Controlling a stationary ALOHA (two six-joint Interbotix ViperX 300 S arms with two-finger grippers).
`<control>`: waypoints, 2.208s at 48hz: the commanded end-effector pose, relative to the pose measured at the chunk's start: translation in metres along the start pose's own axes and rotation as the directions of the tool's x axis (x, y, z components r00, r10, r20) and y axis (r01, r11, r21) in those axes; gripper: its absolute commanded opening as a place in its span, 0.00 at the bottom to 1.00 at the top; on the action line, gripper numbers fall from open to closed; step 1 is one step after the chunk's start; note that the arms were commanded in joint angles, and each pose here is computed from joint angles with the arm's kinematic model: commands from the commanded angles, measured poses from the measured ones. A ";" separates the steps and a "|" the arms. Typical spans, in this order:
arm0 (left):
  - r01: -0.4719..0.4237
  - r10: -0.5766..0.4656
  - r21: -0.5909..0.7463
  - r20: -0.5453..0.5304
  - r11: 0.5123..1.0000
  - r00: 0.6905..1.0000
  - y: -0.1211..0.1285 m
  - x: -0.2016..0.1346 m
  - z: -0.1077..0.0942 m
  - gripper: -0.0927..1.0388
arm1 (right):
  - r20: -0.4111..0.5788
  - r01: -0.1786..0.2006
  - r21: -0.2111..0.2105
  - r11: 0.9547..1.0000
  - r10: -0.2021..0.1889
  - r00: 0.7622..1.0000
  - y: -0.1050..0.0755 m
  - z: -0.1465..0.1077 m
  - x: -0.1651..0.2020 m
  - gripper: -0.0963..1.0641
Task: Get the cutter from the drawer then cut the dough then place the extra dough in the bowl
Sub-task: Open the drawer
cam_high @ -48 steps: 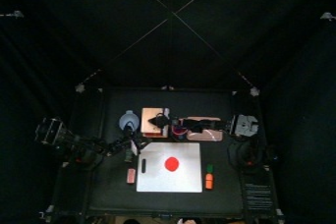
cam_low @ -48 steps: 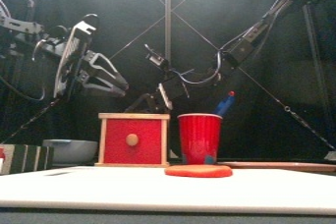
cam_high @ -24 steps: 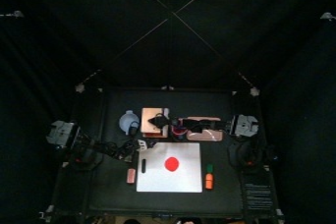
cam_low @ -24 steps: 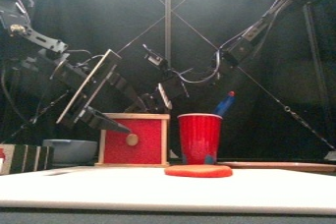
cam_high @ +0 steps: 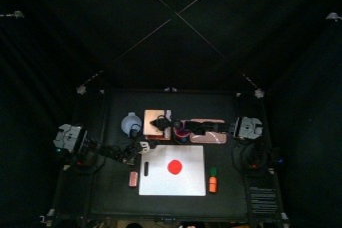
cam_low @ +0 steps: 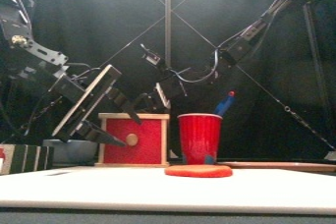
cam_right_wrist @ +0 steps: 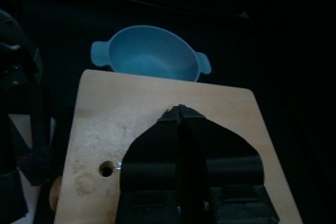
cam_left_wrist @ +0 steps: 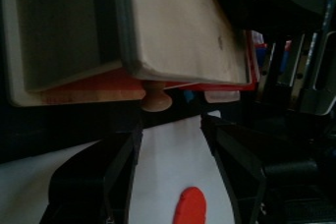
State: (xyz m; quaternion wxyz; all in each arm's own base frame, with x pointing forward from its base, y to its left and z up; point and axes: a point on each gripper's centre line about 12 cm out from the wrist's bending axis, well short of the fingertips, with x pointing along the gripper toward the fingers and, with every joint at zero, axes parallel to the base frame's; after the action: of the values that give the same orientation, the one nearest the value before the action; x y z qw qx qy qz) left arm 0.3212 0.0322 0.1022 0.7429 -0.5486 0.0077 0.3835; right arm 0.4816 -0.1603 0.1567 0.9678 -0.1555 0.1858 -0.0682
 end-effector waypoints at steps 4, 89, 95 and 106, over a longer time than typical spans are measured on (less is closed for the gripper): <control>-0.001 0.002 -0.013 0.036 1.000 0.999 -0.002 0.009 0.007 0.84 | 0.001 0.004 0.000 1.000 -0.004 1.000 -0.001 0.007 -0.001 0.05; 0.035 -0.034 0.011 -0.038 0.999 0.999 -0.009 -0.007 -0.022 0.62 | -0.031 0.008 0.011 1.000 -0.007 0.999 -0.002 0.004 0.005 0.05; 0.035 -0.034 0.006 -0.051 0.999 0.998 -0.009 -0.012 -0.028 0.62 | -0.040 0.011 0.010 1.000 -0.011 0.999 -0.004 0.000 0.006 0.05; 0.035 -0.033 0.021 -0.094 0.999 0.995 -0.007 -0.023 -0.043 0.62 | -0.072 0.012 0.010 1.000 -0.011 0.997 -0.005 -0.006 0.006 0.05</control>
State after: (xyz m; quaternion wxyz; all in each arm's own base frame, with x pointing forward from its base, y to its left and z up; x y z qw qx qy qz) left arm 0.3233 -0.0065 0.0929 0.7526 -0.5496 0.0381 0.3606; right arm 0.4879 -0.1642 0.1543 0.9640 -0.1508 0.2053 -0.0757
